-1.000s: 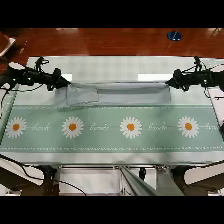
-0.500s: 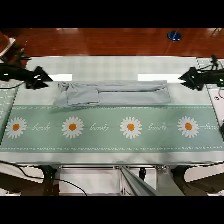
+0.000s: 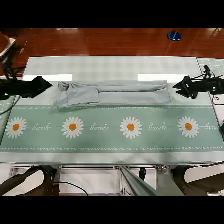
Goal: Fold the shirts.
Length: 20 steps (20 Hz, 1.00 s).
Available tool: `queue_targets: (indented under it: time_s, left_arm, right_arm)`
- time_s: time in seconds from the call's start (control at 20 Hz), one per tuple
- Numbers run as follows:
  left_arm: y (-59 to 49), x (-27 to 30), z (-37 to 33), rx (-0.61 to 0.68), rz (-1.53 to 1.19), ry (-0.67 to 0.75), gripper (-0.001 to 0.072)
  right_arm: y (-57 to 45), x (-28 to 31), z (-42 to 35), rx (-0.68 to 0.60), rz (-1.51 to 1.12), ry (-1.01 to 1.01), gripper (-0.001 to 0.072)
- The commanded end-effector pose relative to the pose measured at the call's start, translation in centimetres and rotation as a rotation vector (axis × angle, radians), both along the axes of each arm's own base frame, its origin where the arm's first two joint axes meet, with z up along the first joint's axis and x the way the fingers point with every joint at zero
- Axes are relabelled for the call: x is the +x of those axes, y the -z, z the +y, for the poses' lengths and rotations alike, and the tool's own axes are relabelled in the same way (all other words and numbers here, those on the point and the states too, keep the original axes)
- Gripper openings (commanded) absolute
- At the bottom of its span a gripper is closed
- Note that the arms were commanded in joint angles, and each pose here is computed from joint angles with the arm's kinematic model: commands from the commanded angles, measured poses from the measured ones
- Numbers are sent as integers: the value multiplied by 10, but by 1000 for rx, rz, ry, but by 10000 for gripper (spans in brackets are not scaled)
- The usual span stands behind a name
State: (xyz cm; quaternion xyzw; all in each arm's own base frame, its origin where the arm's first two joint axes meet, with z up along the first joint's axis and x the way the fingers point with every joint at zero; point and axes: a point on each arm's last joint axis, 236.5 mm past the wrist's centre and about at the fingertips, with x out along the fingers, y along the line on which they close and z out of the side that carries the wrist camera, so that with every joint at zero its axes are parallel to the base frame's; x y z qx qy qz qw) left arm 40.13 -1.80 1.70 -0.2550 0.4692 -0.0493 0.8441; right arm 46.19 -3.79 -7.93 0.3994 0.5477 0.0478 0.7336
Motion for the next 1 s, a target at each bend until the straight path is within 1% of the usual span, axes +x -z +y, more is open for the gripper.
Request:
queue_targets:
  time_s: [0.0,0.15,0.25,0.3,0.4,0.45,0.5,0.55,0.65,0.75,0.85,0.95]
  left_arm:
    - [3,-7,-42,6,-40,70,509]
    - [1,-2,-61,13,-73,105,509]
    - [-1,0,-67,17,-88,114,509]
    - [-2,1,-70,18,-93,118,509]
    - [-2,0,-73,12,-92,124,507]
    - [-2,-1,-75,1,-88,125,482]
    - [-2,-2,-78,-4,-85,131,269]
    - [-3,-3,-82,-12,-83,136,23]
    - [-6,-5,-97,-21,-95,172,17]
    - [-10,-10,-125,-8,-127,260,17]
    - [-9,-15,-161,-4,-154,333,16]
    - [0,-20,-201,-8,-141,417,16]
  right_arm:
    - [9,10,23,11,-15,-13,420]
    - [24,4,42,41,34,-46,420]
    - [27,-3,67,80,54,-111,414]
    - [27,-5,77,82,55,-137,362]
    - [17,-3,91,93,24,-180,49]
    - [7,-2,95,101,4,-204,26]
    - [-5,-3,92,96,-14,-218,26]
    - [-18,-4,88,88,-33,-221,26]
    - [-48,-15,70,36,-64,-247,26]
    - [-78,-39,48,-68,-72,-273,26]
    - [-108,-64,31,-164,-106,-256,26]
    - [-136,-91,27,-229,-156,-241,26]
